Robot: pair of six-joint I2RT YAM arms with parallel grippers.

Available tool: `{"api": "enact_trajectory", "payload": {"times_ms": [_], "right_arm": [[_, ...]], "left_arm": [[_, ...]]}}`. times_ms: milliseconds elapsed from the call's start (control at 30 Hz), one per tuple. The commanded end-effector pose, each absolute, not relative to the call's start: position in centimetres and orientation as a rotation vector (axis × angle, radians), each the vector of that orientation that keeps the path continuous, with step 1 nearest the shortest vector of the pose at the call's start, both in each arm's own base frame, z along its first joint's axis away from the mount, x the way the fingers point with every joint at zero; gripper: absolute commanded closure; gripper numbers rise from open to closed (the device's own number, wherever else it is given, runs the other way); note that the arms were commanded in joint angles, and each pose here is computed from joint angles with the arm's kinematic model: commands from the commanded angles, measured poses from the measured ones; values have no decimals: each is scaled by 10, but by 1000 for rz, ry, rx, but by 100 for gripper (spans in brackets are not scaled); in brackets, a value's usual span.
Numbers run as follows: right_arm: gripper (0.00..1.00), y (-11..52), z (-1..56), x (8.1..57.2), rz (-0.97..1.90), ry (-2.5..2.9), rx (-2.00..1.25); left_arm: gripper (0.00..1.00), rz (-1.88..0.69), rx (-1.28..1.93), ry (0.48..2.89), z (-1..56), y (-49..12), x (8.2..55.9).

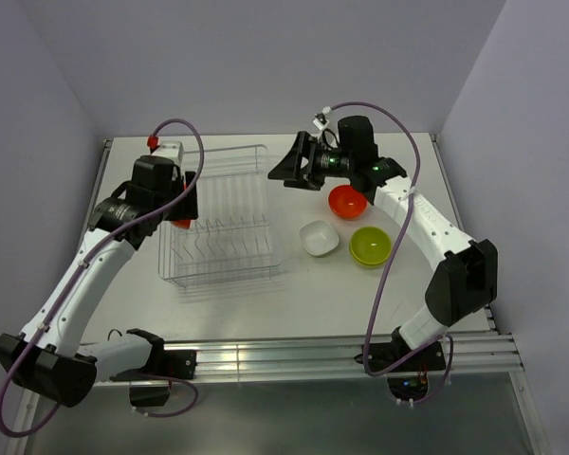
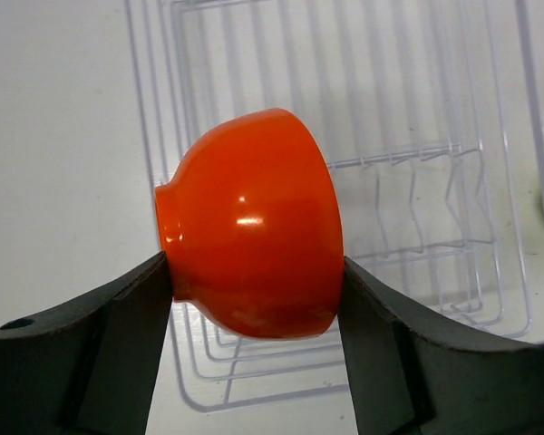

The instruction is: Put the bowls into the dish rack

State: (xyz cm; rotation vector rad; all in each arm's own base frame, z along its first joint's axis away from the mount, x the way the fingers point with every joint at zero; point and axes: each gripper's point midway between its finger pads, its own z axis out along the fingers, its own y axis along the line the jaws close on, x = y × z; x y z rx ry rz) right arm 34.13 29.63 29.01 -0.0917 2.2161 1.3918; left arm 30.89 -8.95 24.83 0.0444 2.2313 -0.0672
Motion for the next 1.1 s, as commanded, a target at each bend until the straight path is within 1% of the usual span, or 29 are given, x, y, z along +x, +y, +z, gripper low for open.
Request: {"api": "enact_trajectory", "payload": {"times_ms": [0, 133, 200, 233, 300, 400, 467, 567, 600, 667, 867, 900, 933, 1067], "right_arm": [[21, 284, 321, 341, 1340, 2117, -172], [25, 289, 326, 332, 1379, 2066, -275], [30, 292, 325, 328, 1339, 2021, -398], [30, 297, 323, 321, 1304, 1985, -526], [36, 300, 318, 315, 1257, 1974, -632], [41, 305, 319, 306, 1158, 1884, -808], [42, 311, 324, 299, 1108, 1799, -908], [41, 316, 337, 291, 1014, 1628, -1005], [40, 324, 343, 279, 1008, 1561, -1057], [39, 337, 345, 268, 998, 1497, -1145], [44, 392, 325, 231, 1009, 1434, -1329], [44, 400, 319, 231, 986, 1440, -1344], [44, 410, 316, 220, 990, 1416, -1385], [43, 430, 306, 216, 966, 1386, -1425]], "left_arm": [[100, 16, -45, 2198, 273, -69, 302], [100, -31, -159, 2272, 264, -74, 292], [100, -141, -192, 2290, 265, -85, 290], [100, -182, -197, 2293, 267, -89, 289], [100, -285, -217, 2302, 270, -99, 286], [100, -407, -263, 2331, 270, -110, 281], [100, -458, -298, 2367, 265, -112, 280], [100, -601, -358, 2429, 259, -116, 278], [100, -672, -399, 2439, 259, -116, 278], [100, -722, -449, 2458, 252, -115, 276], [100, -904, -583, 2464, 252, -114, 276], [100, -924, -594, 2463, 253, -115, 276], [100, -941, -608, 2466, 252, -115, 275], [100, -1025, -638, 2490, 250, -121, 267]]}}
